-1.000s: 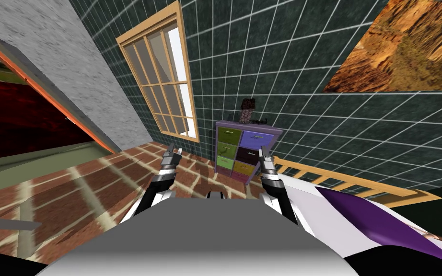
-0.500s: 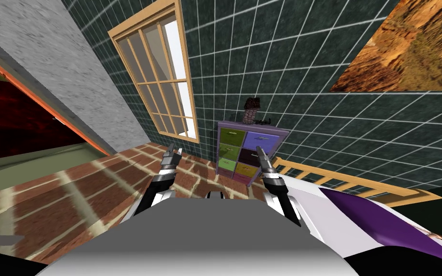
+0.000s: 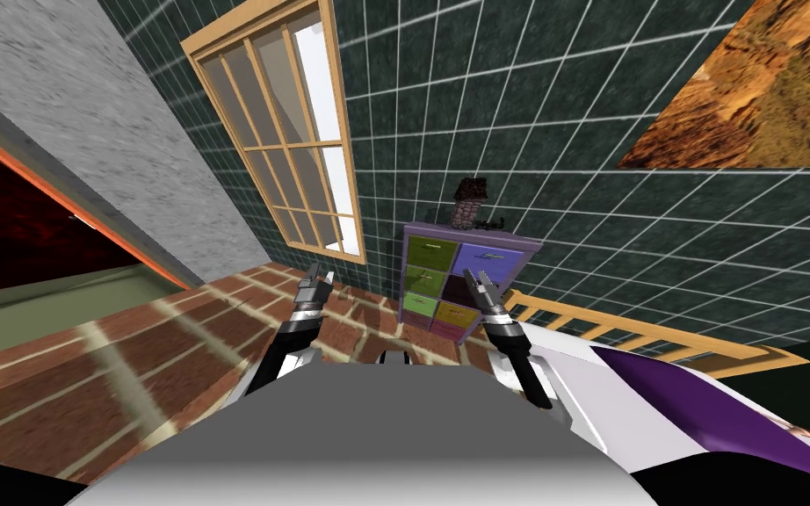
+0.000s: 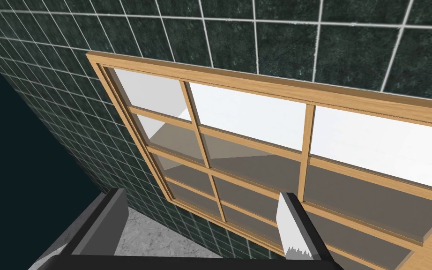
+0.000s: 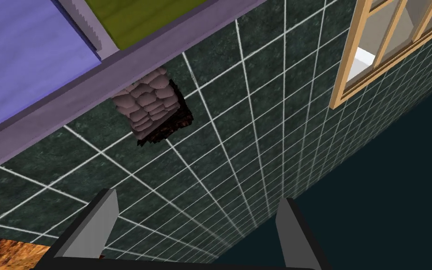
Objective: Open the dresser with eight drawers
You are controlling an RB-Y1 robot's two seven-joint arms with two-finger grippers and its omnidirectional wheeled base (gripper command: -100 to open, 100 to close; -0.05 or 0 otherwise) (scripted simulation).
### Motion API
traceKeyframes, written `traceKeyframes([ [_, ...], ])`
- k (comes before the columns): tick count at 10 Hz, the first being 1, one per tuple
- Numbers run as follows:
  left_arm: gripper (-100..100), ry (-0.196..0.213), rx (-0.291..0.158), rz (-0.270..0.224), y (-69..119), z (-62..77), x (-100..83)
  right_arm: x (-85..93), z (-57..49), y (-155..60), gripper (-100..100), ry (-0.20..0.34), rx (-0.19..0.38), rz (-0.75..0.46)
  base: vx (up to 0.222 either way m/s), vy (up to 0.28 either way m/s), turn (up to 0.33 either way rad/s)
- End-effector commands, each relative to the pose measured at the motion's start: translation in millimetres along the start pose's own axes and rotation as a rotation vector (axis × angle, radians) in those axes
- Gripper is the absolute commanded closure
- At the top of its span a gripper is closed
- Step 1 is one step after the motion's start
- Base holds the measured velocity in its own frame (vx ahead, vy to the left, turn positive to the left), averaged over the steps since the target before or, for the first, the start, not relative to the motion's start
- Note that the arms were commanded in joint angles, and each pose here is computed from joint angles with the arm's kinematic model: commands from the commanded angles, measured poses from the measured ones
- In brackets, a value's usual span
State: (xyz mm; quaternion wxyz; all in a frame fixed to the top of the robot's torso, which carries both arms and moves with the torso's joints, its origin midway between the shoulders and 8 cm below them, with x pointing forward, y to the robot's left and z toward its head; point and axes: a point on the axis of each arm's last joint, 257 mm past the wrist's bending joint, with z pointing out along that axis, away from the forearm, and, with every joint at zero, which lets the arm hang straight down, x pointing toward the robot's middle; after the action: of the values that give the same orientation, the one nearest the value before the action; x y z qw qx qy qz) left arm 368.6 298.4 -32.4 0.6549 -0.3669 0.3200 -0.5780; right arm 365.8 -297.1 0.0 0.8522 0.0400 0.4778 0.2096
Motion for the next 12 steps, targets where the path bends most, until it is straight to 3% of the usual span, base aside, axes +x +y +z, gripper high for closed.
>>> traceKeyframes([
  [1,0,0.0,0.0,0.0,0.0,0.0,0.0,3.8,1.8,-10,-100,0.04,-0.006,-0.191,0.083,0.108,-0.057],
  [5,0,0.0,0.0,0.0,0.0,0.0,0.0,9.3,3.3,-20,-100,0.083,-0.017,-0.387,0.071,0.079,-0.033],
  [12,0,0.0,0.0,0.0,0.0,0.0,0.0,17.5,6.4,-57,-100,0.183,-0.035,-0.838,0.063,0.088,-0.035],
])
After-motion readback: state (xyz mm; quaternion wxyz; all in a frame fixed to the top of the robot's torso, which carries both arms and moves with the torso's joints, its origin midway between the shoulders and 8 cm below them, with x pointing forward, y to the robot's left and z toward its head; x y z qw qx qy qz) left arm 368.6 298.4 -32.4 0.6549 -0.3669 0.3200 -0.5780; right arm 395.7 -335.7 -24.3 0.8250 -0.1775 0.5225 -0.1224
